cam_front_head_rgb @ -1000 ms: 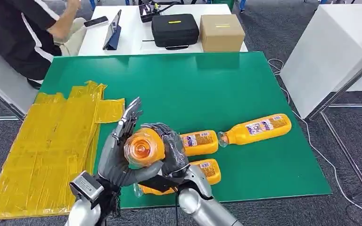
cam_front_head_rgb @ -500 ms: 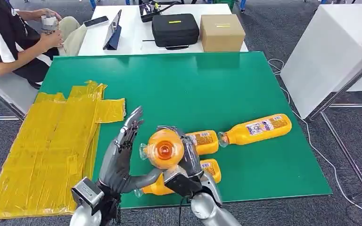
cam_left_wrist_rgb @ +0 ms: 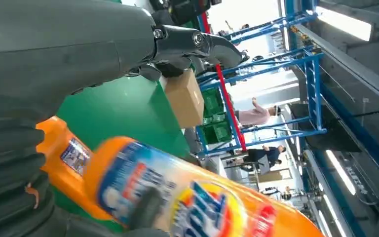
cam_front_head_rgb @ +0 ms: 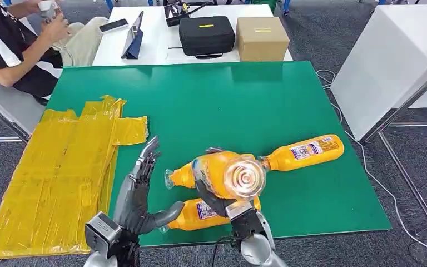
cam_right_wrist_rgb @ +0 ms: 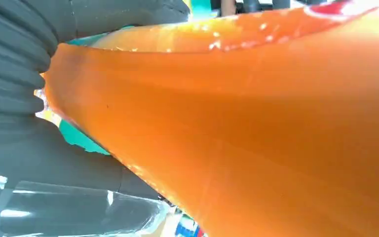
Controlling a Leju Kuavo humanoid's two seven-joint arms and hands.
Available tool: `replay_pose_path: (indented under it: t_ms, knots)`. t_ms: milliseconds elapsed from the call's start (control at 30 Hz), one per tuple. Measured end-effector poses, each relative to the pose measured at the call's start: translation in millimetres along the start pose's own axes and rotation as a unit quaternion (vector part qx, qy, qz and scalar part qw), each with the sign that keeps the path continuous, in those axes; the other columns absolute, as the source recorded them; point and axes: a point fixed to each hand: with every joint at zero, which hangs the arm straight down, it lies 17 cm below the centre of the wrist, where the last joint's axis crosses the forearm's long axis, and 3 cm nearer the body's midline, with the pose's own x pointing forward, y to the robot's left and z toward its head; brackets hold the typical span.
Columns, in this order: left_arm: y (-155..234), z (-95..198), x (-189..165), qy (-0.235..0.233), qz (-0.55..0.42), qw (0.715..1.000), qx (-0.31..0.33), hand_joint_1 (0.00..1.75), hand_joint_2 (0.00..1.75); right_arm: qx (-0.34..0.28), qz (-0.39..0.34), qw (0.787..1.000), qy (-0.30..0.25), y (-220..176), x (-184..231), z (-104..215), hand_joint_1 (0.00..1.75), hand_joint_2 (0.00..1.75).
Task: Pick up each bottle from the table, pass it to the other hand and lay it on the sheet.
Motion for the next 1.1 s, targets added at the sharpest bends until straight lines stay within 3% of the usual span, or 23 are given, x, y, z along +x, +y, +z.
replay_pose_path:
  t_ms: [500,800,1100]
  knots:
    - [3.1,5.4,-7.5,0.012,-0.004,1.000,0.009,0.00,1.75,-0.022,0.008,1.000,0.001,-24.3,-2.4,4.8,1.75,1.75]
    - [5.9,7.3,-11.3,0.014,-0.033,0.999,0.017,0.00,1.75,-0.005,0.073,0.997,0.000,-7.2,-4.6,2.2,1.75,1.75]
    - [-6.2,4.6,-9.3,0.002,-0.065,0.998,0.008,0.00,1.75,0.017,0.078,0.997,-0.004,20.7,-6.4,-13.5,1.75,1.75]
